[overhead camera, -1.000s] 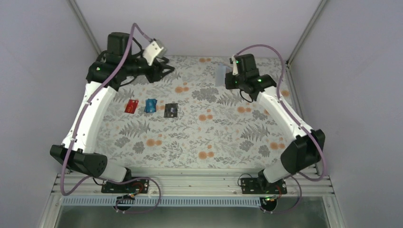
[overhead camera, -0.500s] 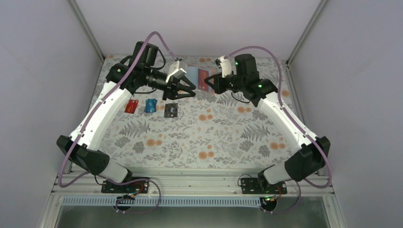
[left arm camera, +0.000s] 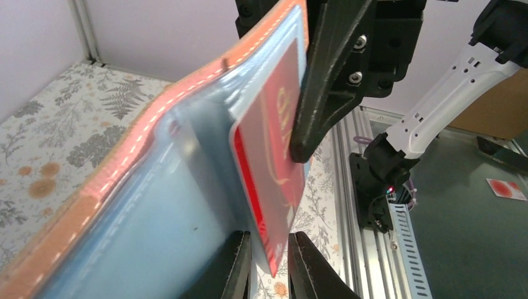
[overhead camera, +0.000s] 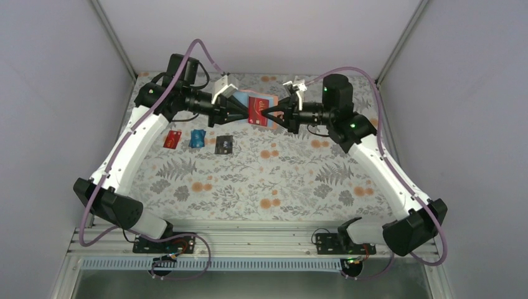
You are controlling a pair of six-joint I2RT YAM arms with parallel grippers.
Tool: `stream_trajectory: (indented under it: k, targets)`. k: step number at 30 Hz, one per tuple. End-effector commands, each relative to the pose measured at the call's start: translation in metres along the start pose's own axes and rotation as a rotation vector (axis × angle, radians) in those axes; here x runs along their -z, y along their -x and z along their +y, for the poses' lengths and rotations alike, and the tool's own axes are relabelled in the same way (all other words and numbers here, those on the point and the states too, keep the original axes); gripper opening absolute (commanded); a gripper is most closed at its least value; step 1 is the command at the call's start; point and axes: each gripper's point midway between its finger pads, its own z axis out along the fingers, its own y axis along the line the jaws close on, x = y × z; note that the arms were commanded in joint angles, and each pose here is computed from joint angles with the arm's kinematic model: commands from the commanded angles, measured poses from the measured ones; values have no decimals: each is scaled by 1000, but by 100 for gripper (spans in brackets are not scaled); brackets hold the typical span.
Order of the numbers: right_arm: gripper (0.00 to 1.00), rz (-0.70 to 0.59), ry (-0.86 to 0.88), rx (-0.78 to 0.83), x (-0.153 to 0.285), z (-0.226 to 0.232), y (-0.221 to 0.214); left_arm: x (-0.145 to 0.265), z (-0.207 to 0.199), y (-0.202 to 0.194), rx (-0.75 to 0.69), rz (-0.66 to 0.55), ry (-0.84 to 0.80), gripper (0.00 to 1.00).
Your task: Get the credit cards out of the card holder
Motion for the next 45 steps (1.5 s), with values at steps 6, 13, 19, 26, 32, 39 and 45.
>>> stream_trajectory:
  k: [6,13,19,26,32,39,45]
  targets:
    - [4,-50,145,108,2,31,13,-1,-24,23,-66,-54,-89,11]
    - [9,-37,113,105,1,25,9,2,-40,26,-106,-60,-140,2]
    - [37,-36,62,132,9,19,3,17,-41,23,-113,-80,-121,2]
    - [20,-32,60,130,17,17,-1,19,-39,16,-111,-75,-119,2]
    - [26,-35,95,130,15,21,2,18,-39,16,-102,-78,-129,2]
    - [29,-31,131,119,11,21,2,14,-33,16,-78,-77,-129,3]
    - [4,-33,128,125,12,21,3,12,-30,13,-72,-67,-118,3]
